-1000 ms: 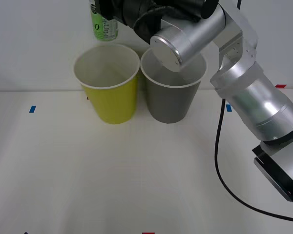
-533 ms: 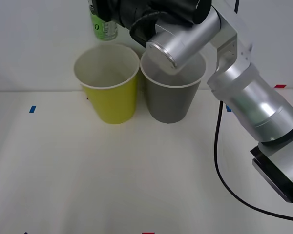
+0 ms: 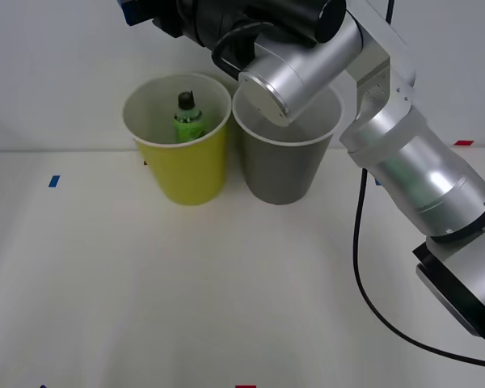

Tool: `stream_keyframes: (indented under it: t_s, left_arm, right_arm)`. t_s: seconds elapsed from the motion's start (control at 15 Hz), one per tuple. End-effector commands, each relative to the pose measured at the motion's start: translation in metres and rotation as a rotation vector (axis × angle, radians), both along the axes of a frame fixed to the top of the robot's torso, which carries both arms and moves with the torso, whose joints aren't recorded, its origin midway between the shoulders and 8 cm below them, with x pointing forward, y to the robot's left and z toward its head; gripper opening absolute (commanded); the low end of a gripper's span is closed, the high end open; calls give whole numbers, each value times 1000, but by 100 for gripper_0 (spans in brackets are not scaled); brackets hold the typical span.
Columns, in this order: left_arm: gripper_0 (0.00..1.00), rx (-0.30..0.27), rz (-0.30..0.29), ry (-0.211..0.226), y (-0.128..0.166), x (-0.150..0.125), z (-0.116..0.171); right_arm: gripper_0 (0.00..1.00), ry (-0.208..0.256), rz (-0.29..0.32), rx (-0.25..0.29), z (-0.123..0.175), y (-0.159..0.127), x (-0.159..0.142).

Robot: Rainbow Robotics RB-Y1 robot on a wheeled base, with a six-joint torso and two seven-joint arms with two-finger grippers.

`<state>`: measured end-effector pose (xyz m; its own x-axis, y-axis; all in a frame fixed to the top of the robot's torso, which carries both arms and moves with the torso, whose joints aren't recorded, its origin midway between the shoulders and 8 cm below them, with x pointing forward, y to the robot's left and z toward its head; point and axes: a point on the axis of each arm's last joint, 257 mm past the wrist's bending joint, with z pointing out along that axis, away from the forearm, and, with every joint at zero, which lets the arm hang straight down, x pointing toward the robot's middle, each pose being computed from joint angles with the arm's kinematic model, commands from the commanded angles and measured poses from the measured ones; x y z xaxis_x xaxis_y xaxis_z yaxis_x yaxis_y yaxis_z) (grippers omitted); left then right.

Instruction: Put cans in the gray bin and PET bottles in the light green bin.

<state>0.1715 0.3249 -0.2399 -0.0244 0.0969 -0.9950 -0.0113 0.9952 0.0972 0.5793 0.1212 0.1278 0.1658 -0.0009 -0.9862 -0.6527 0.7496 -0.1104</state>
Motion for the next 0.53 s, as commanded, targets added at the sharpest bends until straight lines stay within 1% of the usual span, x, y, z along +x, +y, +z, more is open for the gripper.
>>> stream_keyframes:
  t_s: [0.07, 0.13, 0.2, 0.27, 0.33, 0.4, 0.53]
  left_arm:
    - [100, 0, 0, 0, 0, 0, 0]
    - [100, 0, 0, 0, 0, 0, 0]
    - [100, 0, 0, 0, 0, 0, 0]
    - [100, 0, 0, 0, 0, 0, 0]
    - [100, 0, 0, 0, 0, 0, 0]
    - [100, 0, 0, 0, 0, 0, 0]
    - [100, 0, 0, 0, 0, 0, 0]
  right_arm:
    - [100, -25, -11, -4, 7, -3, 0]
    - [100, -27, -19, 12, 15, -9, 0]
    - [100, -9, -46, -1, 21, -19, -1]
    - [100, 20, -62, -12, 24, -27, -7]
    - [100, 78, -64, -20, 28, -37, -18]
    - [100, 102, -66, -24, 32, -48, -27]
    - [100, 116, -78, -9, 34, -72, -45]
